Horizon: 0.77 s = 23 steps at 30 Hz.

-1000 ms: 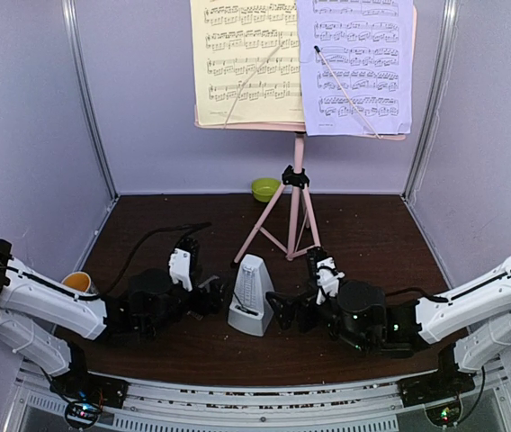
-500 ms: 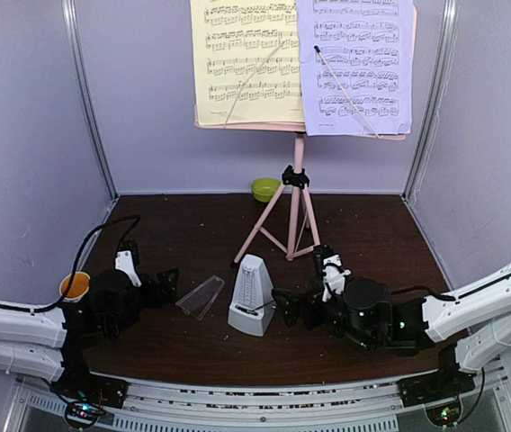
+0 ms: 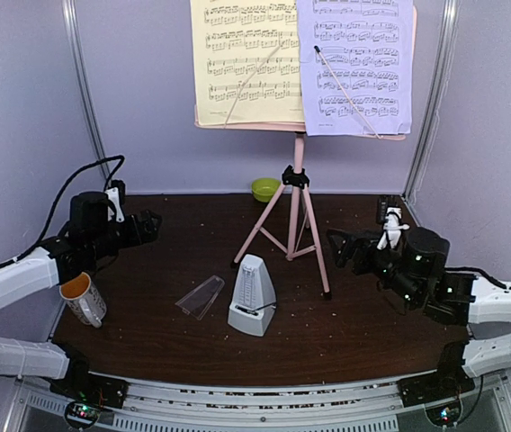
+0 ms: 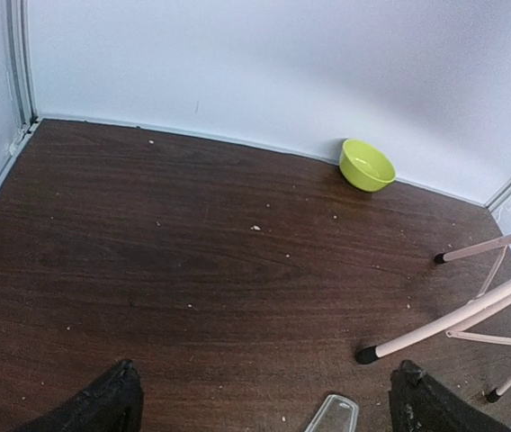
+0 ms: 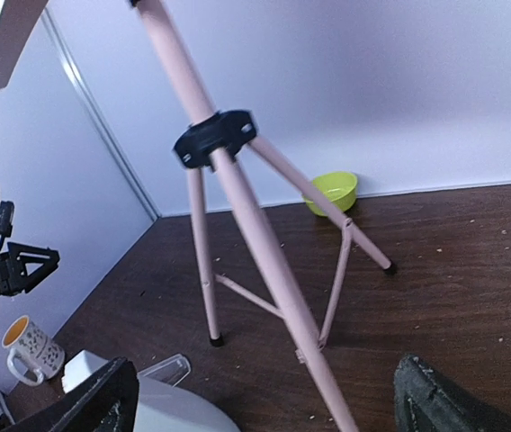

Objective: Set up the instrument practice props

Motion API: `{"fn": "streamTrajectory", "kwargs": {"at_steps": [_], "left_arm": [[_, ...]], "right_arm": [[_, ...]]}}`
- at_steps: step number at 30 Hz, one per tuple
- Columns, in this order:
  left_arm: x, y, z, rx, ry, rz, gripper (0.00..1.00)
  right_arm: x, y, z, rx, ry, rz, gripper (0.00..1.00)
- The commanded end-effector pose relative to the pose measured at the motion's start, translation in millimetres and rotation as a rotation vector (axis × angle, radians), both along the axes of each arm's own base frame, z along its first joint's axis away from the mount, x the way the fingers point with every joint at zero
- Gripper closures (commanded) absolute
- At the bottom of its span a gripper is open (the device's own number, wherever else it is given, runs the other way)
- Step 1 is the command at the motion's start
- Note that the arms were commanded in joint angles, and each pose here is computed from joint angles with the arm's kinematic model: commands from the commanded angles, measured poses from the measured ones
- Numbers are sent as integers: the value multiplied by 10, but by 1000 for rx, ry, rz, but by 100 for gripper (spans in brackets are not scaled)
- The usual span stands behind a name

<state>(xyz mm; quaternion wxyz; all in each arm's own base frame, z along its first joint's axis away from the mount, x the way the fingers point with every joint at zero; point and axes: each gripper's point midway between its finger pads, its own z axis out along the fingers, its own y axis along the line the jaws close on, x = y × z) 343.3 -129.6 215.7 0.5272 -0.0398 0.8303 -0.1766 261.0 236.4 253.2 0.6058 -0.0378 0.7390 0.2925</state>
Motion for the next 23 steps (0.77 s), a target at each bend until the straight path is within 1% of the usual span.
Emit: {"fn": "streamTrajectory", "kwargs": {"at_steps": [1, 5, 12, 18, 23], "left_arm": [[59, 78, -147, -1, 110, -51, 2], [52, 241, -318, -10, 159, -9, 2], [-64, 363, -531, -17, 176, 49, 2], [-159, 460, -693, -25, 186, 99, 2], [-160, 480, -686, -3, 200, 105, 2]], "right_arm": [[72, -330, -101, -36, 35, -25, 0], [182, -732, -177, 2, 65, -102, 0], [202, -1210, -627, 59, 149, -199, 0], [131, -1333, -923, 64, 191, -222, 0], [113, -1368, -933, 55, 185, -232, 0]]}}
